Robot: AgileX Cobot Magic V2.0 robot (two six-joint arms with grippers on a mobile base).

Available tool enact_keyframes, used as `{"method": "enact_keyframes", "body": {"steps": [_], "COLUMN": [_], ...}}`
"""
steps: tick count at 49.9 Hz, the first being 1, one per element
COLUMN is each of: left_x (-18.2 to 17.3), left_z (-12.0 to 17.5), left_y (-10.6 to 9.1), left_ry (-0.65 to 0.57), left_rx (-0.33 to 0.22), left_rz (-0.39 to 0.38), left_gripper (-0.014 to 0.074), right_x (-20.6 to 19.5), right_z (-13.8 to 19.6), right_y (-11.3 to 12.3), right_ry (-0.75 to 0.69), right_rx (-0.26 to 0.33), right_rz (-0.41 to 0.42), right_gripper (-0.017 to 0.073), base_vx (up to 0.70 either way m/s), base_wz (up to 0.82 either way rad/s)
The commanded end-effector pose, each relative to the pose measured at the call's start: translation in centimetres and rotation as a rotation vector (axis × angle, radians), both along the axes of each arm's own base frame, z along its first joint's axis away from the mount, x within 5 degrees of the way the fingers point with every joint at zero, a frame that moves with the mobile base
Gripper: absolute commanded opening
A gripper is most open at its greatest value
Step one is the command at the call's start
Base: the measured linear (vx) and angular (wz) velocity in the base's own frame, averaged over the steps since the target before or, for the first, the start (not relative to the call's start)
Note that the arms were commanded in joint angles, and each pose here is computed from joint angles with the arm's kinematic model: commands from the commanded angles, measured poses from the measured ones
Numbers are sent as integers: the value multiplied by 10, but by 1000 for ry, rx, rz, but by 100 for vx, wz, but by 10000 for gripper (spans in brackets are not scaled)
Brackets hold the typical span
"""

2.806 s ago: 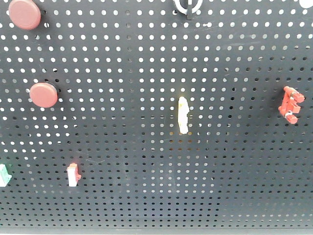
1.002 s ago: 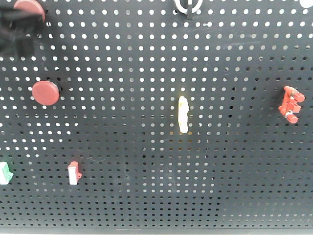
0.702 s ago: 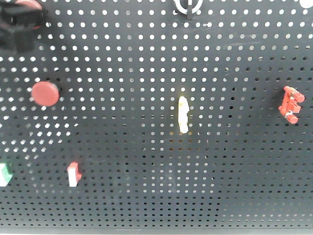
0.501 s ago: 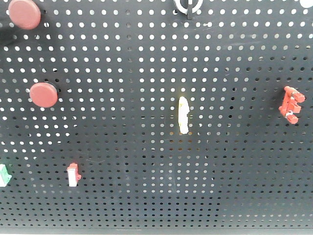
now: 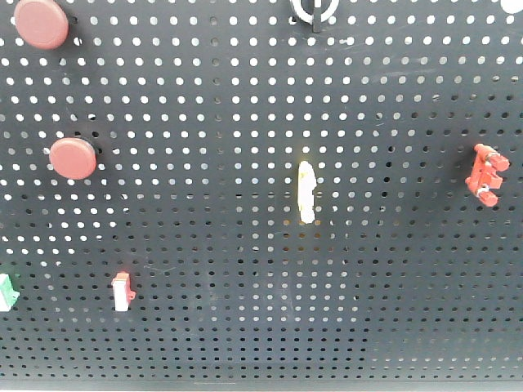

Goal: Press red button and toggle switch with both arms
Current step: 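Move the right gripper up to the silver rotary switch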

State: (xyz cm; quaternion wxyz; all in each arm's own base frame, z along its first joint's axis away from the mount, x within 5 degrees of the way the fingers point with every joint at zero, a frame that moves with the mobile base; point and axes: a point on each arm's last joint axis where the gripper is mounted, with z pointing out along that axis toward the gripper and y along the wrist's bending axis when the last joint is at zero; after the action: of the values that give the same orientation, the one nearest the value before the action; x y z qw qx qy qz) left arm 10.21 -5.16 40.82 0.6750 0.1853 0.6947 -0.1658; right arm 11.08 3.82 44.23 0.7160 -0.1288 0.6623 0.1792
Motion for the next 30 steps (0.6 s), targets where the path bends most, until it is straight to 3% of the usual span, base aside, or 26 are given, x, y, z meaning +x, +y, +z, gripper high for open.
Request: {"method": "enact_keyframes", "body": {"steps": [1,7,12,17,30], "left_x": [-2,-1,-1,-1,-1], "left_z": [15,14,14,14,14], "left_y": [3,3,3,3,3], "left_ry": [-79,-72,-72,-72,-73], "left_rx": [-83,-79,-79,-78,-77], "left_rz": [29,26,26,27,27], "left_gripper": [1,1,1,1,1], "right_x": [16,43,62,79,106], "right_z": [25,39,50,55,66], "right_y": [7,24,38,66,114], "right_ry": [-77,-89,-96,-105,-131], "right_rx": [49,52,69,31,26], "right_rz": [83,235,280,355,339], "right_gripper": [-3,-3,-3,-3,-3], "base_vx": [0,0,0,0,0], "base_wz": [0,0,0,0,0]}}
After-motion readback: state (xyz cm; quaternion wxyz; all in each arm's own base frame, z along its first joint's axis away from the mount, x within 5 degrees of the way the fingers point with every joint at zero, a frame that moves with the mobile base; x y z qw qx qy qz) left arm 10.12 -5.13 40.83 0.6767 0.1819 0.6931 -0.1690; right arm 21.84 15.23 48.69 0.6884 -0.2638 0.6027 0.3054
